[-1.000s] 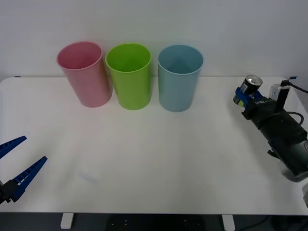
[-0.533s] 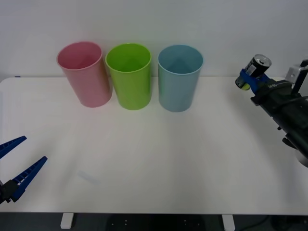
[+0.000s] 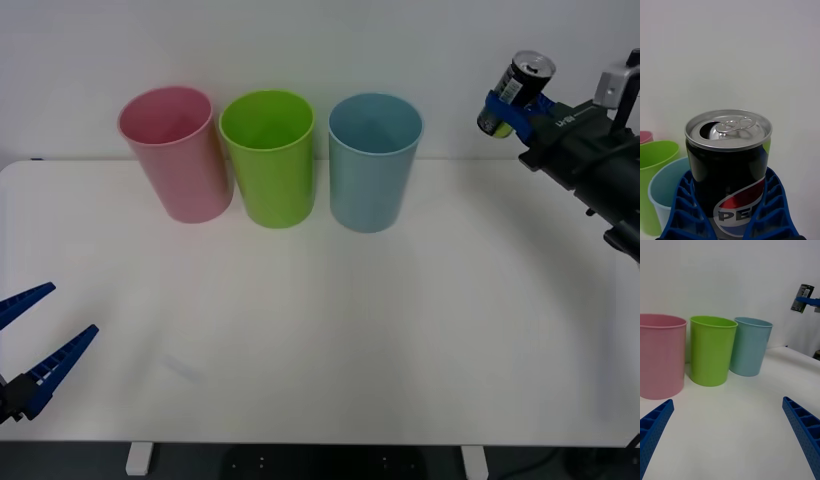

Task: Grasp the object on the table and drop it into the matching bin: aluminum can to the light blue bin, PET bottle to the pink bin.

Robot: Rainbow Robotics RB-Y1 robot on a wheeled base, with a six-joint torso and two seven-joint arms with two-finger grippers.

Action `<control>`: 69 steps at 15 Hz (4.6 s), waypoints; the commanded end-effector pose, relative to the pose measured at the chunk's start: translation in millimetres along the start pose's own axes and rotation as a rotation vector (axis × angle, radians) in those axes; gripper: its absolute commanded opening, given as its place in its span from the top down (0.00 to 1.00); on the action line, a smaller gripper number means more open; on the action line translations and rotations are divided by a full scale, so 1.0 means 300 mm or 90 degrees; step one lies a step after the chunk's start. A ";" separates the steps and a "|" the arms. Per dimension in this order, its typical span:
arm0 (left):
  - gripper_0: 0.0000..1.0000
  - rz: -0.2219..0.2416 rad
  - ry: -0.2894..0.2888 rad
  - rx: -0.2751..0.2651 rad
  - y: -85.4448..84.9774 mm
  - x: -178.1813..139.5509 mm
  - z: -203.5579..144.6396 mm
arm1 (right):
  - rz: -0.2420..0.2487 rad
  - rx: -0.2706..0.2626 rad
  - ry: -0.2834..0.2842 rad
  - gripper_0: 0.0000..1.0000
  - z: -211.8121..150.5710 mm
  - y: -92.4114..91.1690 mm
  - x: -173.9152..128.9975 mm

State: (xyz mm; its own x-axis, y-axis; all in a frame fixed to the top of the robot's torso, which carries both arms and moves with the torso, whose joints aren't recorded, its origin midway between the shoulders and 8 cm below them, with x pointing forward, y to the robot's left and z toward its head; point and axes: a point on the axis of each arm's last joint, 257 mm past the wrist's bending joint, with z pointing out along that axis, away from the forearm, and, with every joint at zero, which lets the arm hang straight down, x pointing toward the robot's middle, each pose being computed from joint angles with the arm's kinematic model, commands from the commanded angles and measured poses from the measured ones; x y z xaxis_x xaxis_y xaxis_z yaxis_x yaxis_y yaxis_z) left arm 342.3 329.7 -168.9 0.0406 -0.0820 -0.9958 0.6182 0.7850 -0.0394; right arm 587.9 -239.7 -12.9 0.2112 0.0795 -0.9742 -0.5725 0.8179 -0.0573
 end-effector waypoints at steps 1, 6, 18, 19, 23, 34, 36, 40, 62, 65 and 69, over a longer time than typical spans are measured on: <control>0.00 0.000 0.000 0.000 0.000 0.000 0.000 | 0.001 -0.037 0.021 1.00 0.047 0.046 -0.019; 0.00 0.000 0.000 0.000 0.000 0.000 0.000 | 0.002 -0.086 0.061 1.00 0.162 0.103 0.010; 0.00 0.000 0.000 0.000 0.000 0.000 0.000 | 0.019 -0.059 0.100 1.00 0.493 0.193 0.094; 0.00 0.000 0.000 0.000 0.000 0.000 0.000 | 0.020 -0.055 0.097 1.00 0.506 0.203 0.094; 0.00 0.000 0.000 0.000 0.000 0.000 0.000 | 0.017 -0.055 0.097 0.97 0.512 0.215 0.102; 0.00 0.000 0.000 0.000 0.000 0.000 0.000 | 0.007 -0.052 0.082 0.00 0.507 0.200 0.083; 0.00 0.000 0.000 0.000 0.000 0.000 0.000 | 0.013 -0.049 0.077 0.00 0.495 0.187 0.082; 0.00 0.000 0.000 0.000 0.000 0.000 0.000 | 0.010 -0.044 0.071 0.00 0.436 0.154 0.092; 0.00 0.000 0.000 0.000 0.000 0.000 0.000 | -0.077 -0.058 0.124 0.00 -0.290 -0.067 0.257; 0.00 0.000 0.000 0.000 0.000 0.000 0.000 | -0.075 -0.045 0.137 0.00 -0.404 -0.067 0.288; 0.00 0.000 0.000 0.000 0.000 0.000 0.000 | -0.064 -0.028 0.150 0.00 -0.553 -0.034 0.324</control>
State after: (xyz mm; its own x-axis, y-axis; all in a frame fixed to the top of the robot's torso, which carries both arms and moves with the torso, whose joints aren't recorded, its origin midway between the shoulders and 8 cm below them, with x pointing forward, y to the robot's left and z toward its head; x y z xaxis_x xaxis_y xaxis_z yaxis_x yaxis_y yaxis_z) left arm 342.2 329.7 -168.9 0.0406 -0.0821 -0.9958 0.6182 0.7851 -0.0395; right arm 491.0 -331.7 -139.4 0.0871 -0.1386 -0.9865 -0.5971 0.7854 -0.1630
